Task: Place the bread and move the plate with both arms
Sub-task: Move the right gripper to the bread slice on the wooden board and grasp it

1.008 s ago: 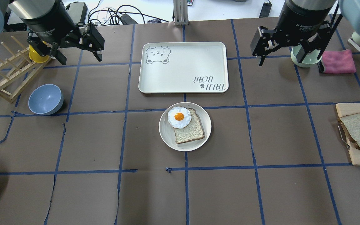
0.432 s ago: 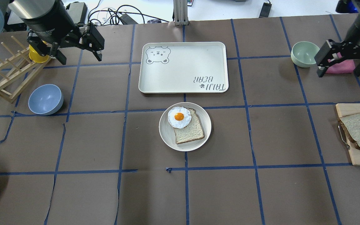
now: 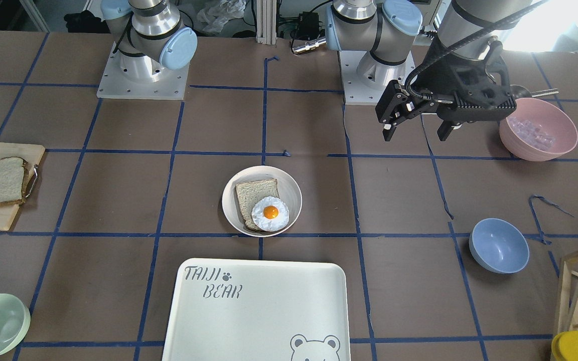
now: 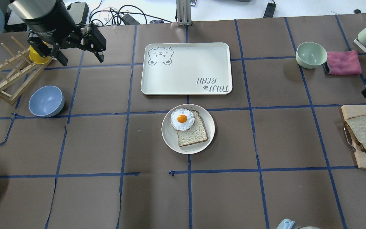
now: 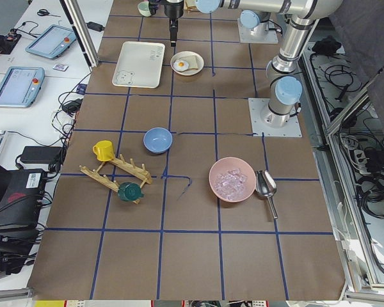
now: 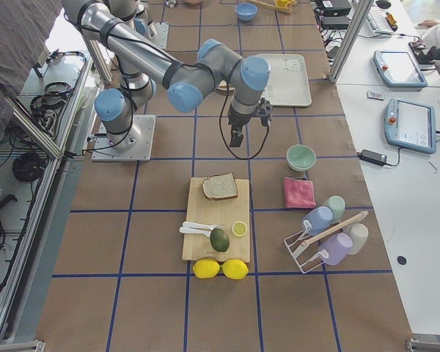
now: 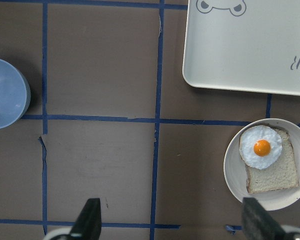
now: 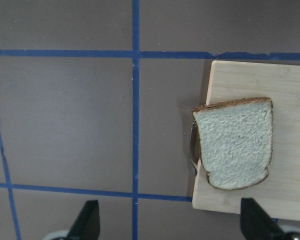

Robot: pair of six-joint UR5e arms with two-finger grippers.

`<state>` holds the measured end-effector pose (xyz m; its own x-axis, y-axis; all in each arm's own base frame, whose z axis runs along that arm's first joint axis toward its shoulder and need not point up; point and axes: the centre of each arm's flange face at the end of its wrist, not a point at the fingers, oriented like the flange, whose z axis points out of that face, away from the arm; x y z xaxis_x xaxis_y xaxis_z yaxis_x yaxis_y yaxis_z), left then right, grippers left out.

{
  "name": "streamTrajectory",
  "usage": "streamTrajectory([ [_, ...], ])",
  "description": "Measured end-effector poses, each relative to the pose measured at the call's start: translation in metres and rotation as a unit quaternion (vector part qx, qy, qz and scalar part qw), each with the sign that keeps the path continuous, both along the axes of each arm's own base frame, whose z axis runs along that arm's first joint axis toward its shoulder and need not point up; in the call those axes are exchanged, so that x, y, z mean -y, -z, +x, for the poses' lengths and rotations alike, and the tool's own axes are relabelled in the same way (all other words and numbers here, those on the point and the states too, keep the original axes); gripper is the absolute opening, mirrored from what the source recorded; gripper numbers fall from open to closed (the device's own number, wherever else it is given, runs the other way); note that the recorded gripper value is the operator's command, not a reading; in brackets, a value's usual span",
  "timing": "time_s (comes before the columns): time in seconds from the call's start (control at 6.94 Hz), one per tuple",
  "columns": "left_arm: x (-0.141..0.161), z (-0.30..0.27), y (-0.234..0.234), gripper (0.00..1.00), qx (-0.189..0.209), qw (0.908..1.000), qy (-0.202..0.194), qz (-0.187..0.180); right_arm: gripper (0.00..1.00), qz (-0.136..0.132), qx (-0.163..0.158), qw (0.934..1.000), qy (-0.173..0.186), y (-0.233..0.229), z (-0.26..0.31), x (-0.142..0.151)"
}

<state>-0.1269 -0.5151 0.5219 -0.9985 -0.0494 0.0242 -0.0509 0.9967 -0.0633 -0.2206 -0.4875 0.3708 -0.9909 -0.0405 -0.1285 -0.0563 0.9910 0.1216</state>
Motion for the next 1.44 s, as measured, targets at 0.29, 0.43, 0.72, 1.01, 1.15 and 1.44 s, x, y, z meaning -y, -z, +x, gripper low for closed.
streamTrajectory([
  [0.29, 0.000, 0.000, 0.000, 1.00, 0.000, 1.0000, 0.001, 0.000, 1.00, -0.016, 0.036, 0.9992, -0.009, 0.055, -0.072, -0.016],
  [0.43, 0.000, 0.000, 0.000, 1.00, 0.000, 1.0000, 0.000, -0.001, 0.99, -0.015, 0.052, 0.9985, -0.003, 0.082, -0.096, -0.022],
  [0.72, 0.000, 0.000, -0.001, 1.00, 0.000, 1.0000, 0.000, -0.001, 0.95, -0.044, 0.068, 0.9965, -0.018, 0.135, -0.126, -0.019],
  [1.01, 0.000, 0.000, 0.000, 1.00, 0.000, 1.0000, 0.000, -0.001, 0.86, -0.047, 0.083, 0.9951, -0.025, 0.167, -0.122, -0.025],
  [1.15, 0.000, 0.000, 0.000, 1.00, 0.000, 1.0000, 0.000, -0.001, 0.81, -0.045, 0.088, 0.9948, -0.025, 0.176, -0.116, -0.030],
  [1.44, 0.000, 0.000, 0.000, 1.00, 0.000, 1.0000, 0.000, -0.001, 0.55, -0.047, 0.086, 0.9949, -0.025, 0.182, -0.115, -0.033],
])
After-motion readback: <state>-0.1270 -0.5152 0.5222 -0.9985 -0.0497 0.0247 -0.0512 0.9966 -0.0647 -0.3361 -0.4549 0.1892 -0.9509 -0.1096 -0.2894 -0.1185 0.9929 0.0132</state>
